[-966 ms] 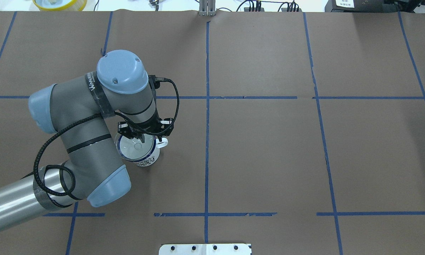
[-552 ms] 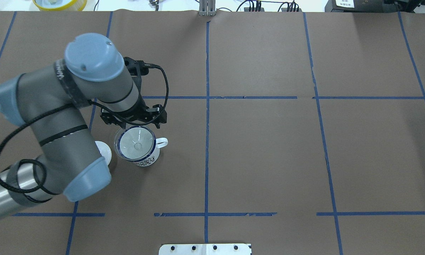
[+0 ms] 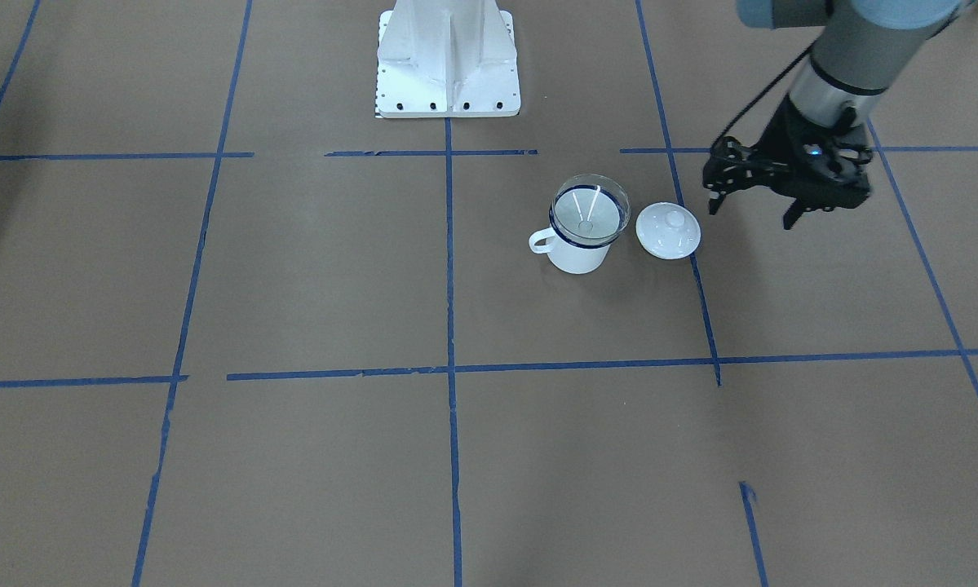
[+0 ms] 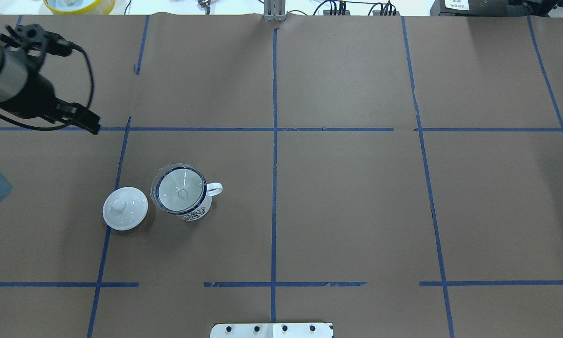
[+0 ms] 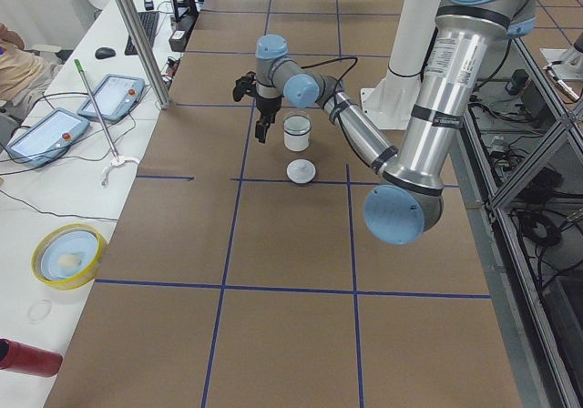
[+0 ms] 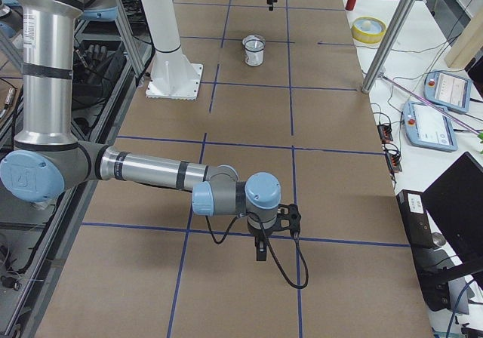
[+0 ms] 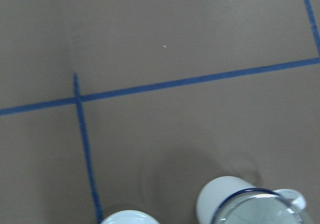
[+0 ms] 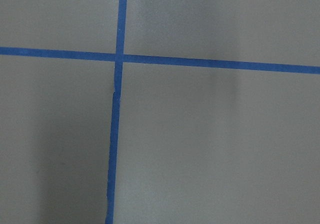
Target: Place funnel on cup
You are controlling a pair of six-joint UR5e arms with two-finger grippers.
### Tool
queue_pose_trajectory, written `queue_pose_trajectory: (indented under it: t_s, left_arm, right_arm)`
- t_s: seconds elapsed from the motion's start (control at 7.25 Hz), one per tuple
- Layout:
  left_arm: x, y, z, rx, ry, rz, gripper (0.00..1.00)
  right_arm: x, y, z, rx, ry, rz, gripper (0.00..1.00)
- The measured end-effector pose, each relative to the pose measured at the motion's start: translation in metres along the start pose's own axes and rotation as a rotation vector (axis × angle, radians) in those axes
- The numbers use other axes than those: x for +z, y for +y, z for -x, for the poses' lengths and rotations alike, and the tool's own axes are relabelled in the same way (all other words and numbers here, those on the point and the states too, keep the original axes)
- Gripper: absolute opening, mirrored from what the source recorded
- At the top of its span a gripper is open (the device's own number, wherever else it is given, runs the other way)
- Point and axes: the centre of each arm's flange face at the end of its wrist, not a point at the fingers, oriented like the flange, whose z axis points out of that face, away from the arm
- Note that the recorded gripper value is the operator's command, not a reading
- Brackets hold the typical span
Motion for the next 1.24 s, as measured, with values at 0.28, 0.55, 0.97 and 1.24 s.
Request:
queue_pose_trajectory:
  t_s: [0.28, 0.55, 0.97, 1.24]
  left_arm:
    - [-0.025, 0.045, 0.153, 0.080, -0.085, 0.020, 1.00]
    - [-0.011, 0.101, 0.270, -0.047, -0.079, 0.099, 1.00]
    - [0.009, 0.162, 0.323, -0.167, -0.005, 0.152, 1.00]
    - [0.013, 0.171, 0.327, -0.194, 0.080, 0.145, 1.00]
  right_arm:
    - [0.000, 0.000, 0.000, 0.000, 0.000, 0.000, 1.00]
    - [0.000, 0.000, 0.000, 0.000, 0.000, 0.000, 1.00]
    - [0.000, 0.000, 0.000, 0.000, 0.000, 0.000, 1.00]
    - [0.000, 0.000, 0.000, 0.000, 0.000, 0.000, 1.00]
